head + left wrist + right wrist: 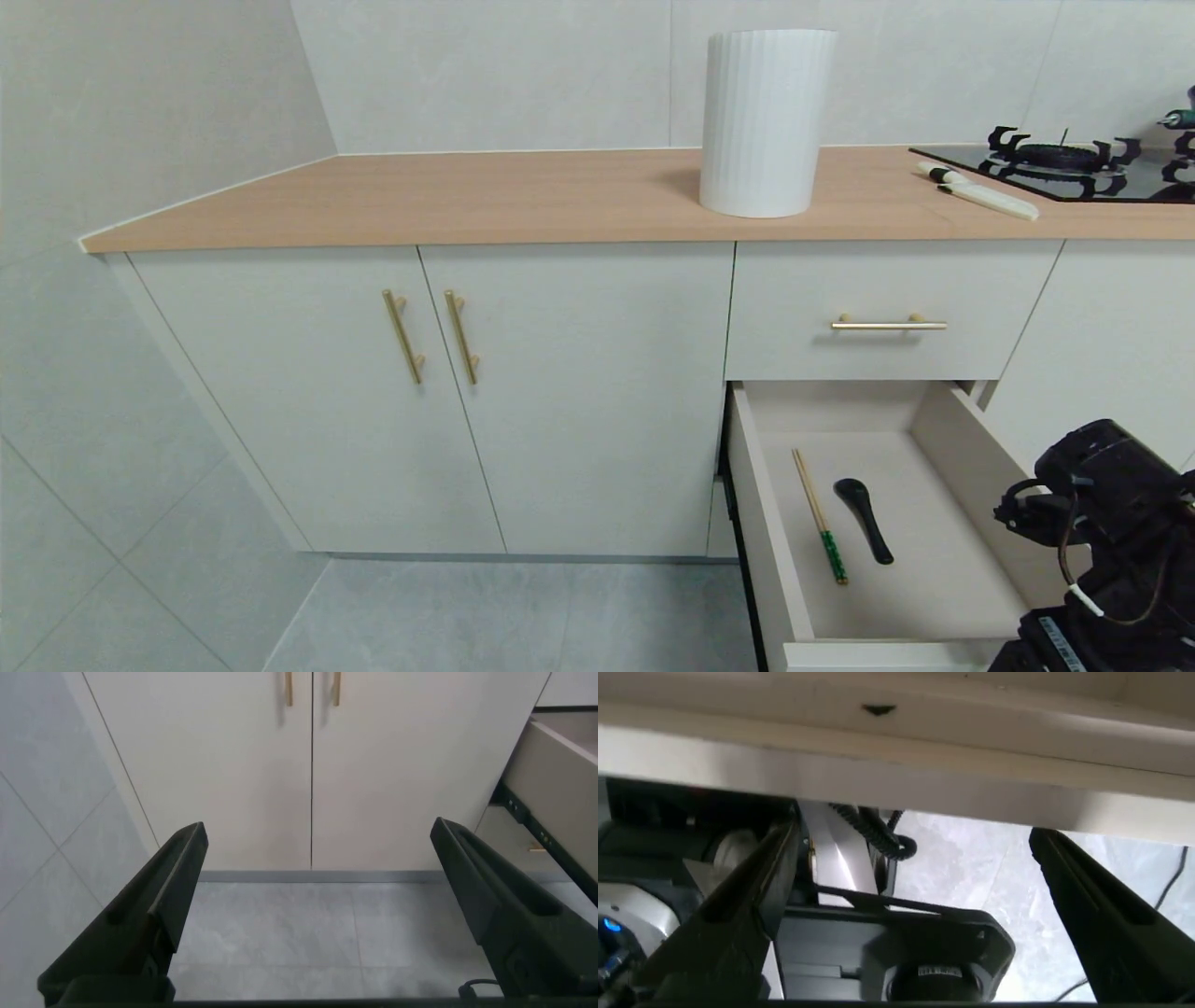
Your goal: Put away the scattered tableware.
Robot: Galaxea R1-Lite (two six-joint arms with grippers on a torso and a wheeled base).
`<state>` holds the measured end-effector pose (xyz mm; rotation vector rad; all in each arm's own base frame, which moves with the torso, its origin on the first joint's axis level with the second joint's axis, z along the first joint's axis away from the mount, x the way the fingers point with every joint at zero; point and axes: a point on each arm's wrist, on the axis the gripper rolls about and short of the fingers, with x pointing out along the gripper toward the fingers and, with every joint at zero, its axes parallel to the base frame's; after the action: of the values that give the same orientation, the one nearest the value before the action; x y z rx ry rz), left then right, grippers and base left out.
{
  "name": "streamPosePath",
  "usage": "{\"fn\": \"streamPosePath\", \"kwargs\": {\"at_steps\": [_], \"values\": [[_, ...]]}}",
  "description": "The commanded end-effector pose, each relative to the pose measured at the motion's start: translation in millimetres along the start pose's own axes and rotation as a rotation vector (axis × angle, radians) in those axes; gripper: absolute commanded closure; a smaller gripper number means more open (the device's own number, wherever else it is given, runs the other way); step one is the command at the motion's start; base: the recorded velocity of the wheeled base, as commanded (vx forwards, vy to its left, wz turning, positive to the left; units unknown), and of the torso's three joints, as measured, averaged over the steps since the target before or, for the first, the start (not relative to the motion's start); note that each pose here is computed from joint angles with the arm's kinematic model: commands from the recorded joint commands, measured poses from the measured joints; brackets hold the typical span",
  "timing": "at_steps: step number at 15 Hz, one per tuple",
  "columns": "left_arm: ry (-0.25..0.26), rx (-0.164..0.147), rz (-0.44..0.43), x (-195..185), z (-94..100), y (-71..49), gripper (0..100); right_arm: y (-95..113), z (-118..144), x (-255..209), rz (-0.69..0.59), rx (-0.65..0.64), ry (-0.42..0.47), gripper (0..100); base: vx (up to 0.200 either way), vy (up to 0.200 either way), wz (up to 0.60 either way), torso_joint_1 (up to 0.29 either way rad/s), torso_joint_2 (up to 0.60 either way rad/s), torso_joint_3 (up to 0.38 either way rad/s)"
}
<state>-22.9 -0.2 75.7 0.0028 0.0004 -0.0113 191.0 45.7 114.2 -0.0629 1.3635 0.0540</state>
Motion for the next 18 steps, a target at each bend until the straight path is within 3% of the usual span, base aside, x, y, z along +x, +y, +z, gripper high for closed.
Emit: {"fn": "streamPosePath", "kwargs": {"at_steps": [1,18], "values": [[0.000,0.000,-0.001,0,0.1,0.0,0,0,3,0,-0.016,0.020,-0.023,0,0.000,0.000,0.00,0.000,0.00,0.000],[0.000,0.000,0.001,0,0.1,0.0,0,4,30,14,0.013,0.119,-0.197,0,0.000,0.000,0.00,0.000,0.00,0.000]]}}
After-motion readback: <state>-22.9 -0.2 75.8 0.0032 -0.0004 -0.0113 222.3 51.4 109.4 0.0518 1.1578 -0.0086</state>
